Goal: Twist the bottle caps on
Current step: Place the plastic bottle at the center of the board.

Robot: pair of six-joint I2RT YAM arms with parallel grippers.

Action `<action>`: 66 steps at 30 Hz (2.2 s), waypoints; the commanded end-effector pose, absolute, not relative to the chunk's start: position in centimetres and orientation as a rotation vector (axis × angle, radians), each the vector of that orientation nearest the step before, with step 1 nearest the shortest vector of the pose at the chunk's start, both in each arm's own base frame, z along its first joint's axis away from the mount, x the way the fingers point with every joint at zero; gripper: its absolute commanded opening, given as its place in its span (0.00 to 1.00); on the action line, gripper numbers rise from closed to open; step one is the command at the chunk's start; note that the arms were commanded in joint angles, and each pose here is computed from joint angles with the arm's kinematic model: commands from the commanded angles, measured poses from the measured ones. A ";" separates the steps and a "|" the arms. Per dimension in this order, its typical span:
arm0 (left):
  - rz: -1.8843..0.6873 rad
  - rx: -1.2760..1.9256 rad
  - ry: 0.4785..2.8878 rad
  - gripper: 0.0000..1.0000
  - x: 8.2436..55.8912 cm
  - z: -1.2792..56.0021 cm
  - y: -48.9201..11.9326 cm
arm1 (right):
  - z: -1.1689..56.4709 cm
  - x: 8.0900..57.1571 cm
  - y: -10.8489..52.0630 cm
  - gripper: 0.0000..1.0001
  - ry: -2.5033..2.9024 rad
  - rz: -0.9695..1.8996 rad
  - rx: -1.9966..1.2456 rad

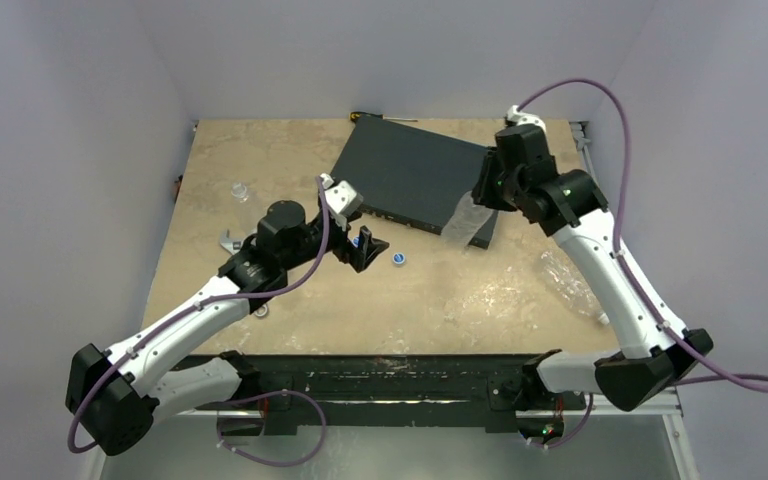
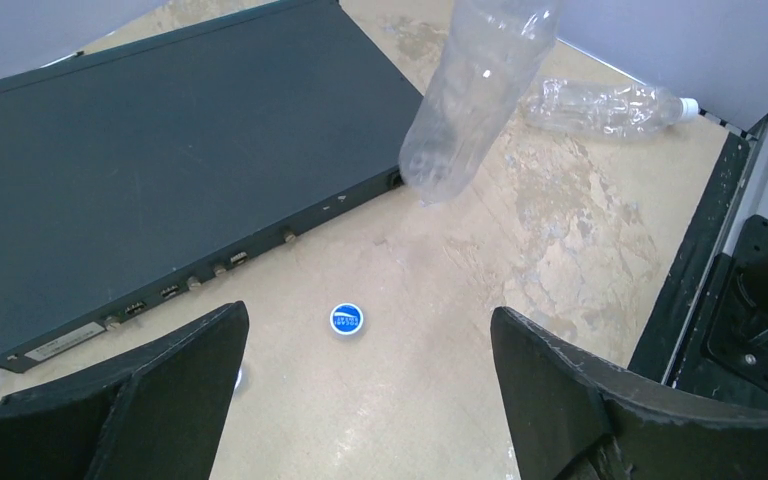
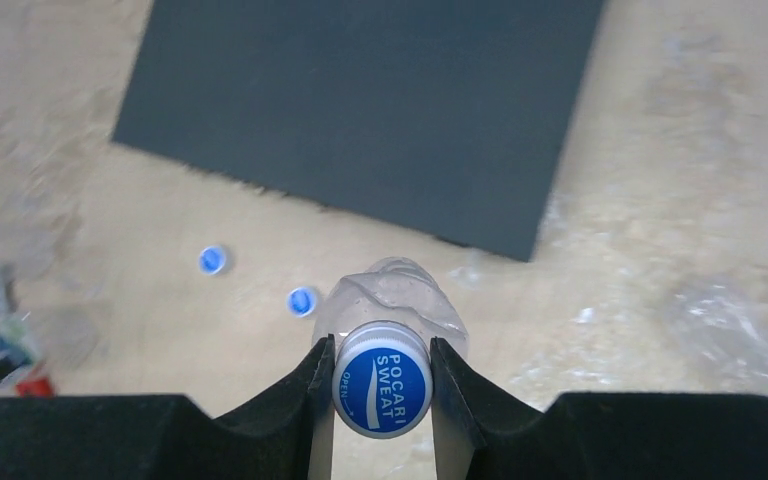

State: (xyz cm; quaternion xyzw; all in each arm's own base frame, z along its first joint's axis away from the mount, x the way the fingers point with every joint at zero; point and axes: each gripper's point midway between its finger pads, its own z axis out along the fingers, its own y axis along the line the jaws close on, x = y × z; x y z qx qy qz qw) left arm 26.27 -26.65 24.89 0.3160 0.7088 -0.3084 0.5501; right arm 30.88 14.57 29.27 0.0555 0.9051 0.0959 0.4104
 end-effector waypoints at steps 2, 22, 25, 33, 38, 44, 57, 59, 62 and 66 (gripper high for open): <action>-0.719 0.657 1.667 0.91 27.2 26.7 -26.0 | 29.3 32.4 5.6 0.00 2.228 -0.045 0.310; -0.652 0.639 1.674 0.91 27.5 25.2 -24.3 | 24.2 42.8 -3.4 0.02 2.167 -0.177 0.567; -0.653 0.641 1.678 0.91 27.5 25.1 -24.3 | 23.0 42.9 -3.4 0.06 2.186 -0.165 0.577; -0.659 0.643 1.684 0.91 27.5 24.9 -24.4 | 21.2 42.5 -3.1 0.20 2.217 -0.158 0.583; -0.662 0.646 1.686 0.91 27.4 24.9 -24.5 | 20.9 42.1 -3.2 0.36 2.215 -0.161 0.592; -0.663 0.645 1.688 0.91 27.4 24.8 -24.5 | 21.4 41.9 -3.3 0.56 2.207 -0.162 0.600; -0.666 0.646 1.689 0.91 27.4 24.8 -24.5 | 22.7 41.7 -3.3 0.66 2.191 -0.154 0.594; -0.667 0.644 1.689 0.91 27.4 24.8 -24.5 | 23.0 41.7 -3.3 0.67 2.188 -0.154 0.597; -0.671 0.638 1.687 0.91 27.4 24.9 -24.5 | 23.4 41.4 -3.5 0.72 2.183 -0.163 0.603; -0.682 0.607 1.669 0.92 27.5 26.1 -24.5 | 24.5 40.5 -3.6 0.87 2.171 -0.169 0.611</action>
